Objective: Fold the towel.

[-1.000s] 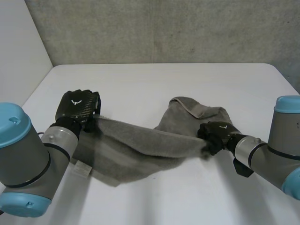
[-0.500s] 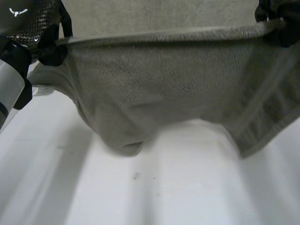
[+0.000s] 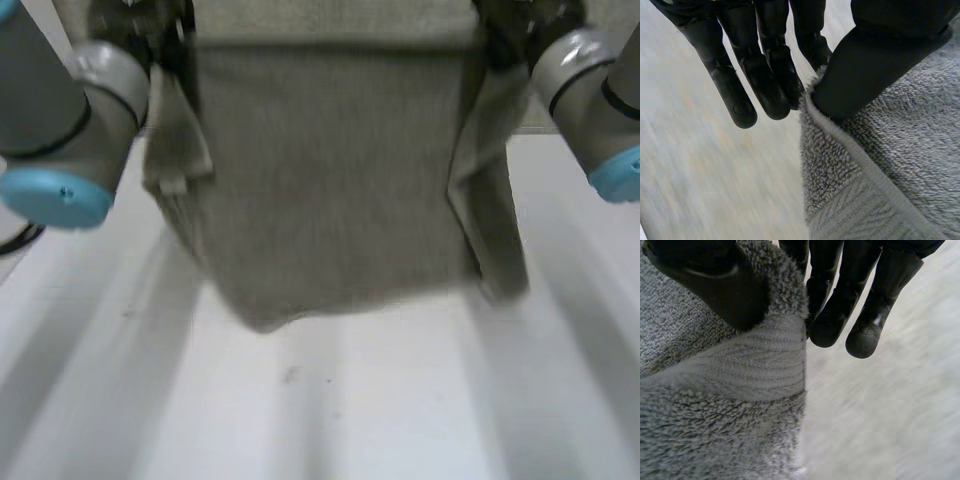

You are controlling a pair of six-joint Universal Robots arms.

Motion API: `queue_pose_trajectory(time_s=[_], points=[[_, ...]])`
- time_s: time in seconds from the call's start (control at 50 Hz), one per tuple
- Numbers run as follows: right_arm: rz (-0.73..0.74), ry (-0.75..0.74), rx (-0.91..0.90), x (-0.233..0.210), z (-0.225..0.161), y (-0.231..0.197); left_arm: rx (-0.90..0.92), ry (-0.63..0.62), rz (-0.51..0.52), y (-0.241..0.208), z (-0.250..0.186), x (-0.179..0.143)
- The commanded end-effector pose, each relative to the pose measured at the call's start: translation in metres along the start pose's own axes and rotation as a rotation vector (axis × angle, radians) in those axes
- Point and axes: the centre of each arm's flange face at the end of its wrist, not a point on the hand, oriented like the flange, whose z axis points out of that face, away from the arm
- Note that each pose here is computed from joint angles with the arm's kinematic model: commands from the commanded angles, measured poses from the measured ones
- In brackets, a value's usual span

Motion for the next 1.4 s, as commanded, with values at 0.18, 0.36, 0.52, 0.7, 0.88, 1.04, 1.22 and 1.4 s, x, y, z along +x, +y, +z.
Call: queue_pose_trajectory(time_s=[0.18,0.36,0.52,0.7,0.88,1.04,1.22,1.4], points=[[0.078,-0.082,-0.134,-0.012,-0.042,0.009,-0.039,-0.021,0.017,0.022,-0.041,-0.005],[0.032,-0.405,-0.427,-0.077,-0.107,0.091,-0.424,0.054,0.041,0.124,-0.125,0.010],[0.013,-0.476,-0.544,-0.107,-0.136,0.152,-0.555,0.073,0.048,0.173,-0.147,0.015],[0.142,-0.362,-0.558,-0.091,-0.145,0.160,-0.551,0.070,0.046,0.172,-0.148,0.014],[0.235,-0.276,-0.615,-0.070,-0.153,0.166,-0.559,0.072,0.047,0.174,-0.151,0.015],[0.239,-0.237,-0.655,-0.057,-0.159,0.179,-0.572,0.074,0.047,0.178,-0.153,0.015],[0.258,-0.237,-0.671,-0.057,-0.161,0.180,-0.577,0.074,0.046,0.179,-0.154,0.015],[0.264,-0.245,-0.696,-0.053,-0.163,0.172,-0.568,0.073,0.046,0.183,-0.153,0.016]])
